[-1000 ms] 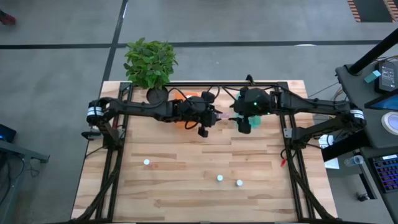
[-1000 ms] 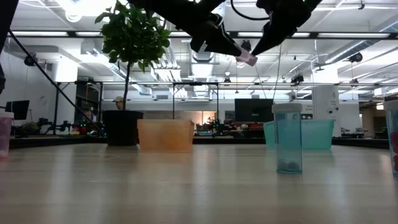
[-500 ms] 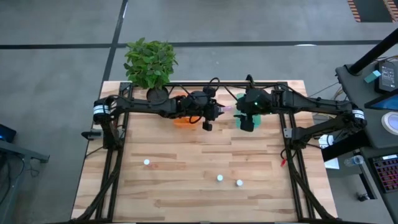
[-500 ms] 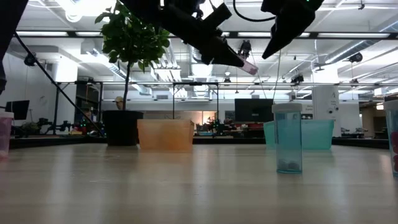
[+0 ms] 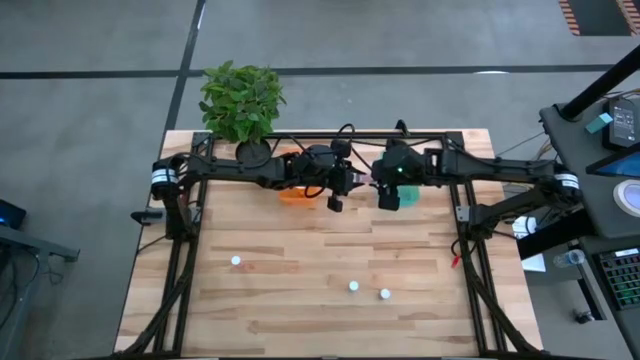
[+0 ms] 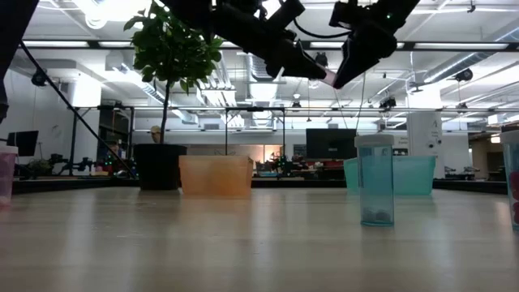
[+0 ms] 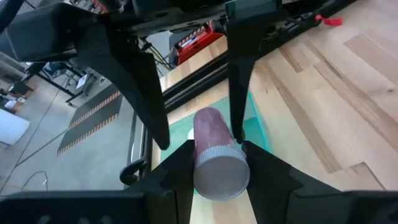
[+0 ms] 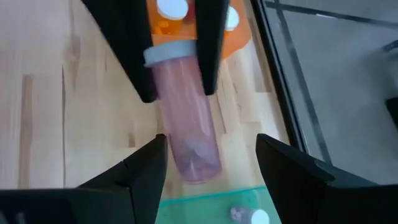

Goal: Pick and place medicine bottles into bin by pill shape (circle, oval)
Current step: Put the bottom pink tablet bottle into the green bin

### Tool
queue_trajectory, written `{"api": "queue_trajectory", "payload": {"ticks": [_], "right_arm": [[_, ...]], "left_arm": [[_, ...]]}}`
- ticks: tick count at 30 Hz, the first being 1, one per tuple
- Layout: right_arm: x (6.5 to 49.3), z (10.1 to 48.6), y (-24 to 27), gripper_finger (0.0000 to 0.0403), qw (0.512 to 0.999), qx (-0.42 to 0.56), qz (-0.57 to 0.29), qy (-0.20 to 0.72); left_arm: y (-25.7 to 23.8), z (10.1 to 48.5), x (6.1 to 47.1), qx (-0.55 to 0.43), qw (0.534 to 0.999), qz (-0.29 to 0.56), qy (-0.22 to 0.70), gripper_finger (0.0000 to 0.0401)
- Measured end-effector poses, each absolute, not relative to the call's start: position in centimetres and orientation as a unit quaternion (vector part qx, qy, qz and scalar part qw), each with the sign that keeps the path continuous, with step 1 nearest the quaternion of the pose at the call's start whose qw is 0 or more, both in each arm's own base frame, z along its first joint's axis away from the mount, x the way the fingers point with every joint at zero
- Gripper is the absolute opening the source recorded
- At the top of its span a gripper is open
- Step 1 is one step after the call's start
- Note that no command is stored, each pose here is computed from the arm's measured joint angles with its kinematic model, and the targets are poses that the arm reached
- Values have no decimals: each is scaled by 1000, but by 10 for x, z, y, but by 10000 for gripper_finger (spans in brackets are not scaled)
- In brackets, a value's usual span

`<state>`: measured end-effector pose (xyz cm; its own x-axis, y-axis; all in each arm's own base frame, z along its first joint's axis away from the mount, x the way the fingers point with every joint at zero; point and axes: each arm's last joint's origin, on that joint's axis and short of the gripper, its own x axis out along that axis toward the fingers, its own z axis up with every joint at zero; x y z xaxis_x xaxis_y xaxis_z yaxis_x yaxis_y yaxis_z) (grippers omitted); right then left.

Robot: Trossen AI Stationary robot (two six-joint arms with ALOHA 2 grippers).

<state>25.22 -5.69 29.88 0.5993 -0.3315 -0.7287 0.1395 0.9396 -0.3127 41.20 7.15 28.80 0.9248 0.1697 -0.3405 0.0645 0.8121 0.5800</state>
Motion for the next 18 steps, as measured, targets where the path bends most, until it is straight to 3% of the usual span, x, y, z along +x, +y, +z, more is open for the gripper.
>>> {"api": "queue_trajectory", "payload": {"ticks": [8,18], "right_arm": [[259,293,-58,208,884,-122,-124,434],[259,293,-58,136,885,-122,-122,433]], "left_arm": [[71,288,412,305,932,28,192,102],[72,287,412,305,932,29,194,102]]}}
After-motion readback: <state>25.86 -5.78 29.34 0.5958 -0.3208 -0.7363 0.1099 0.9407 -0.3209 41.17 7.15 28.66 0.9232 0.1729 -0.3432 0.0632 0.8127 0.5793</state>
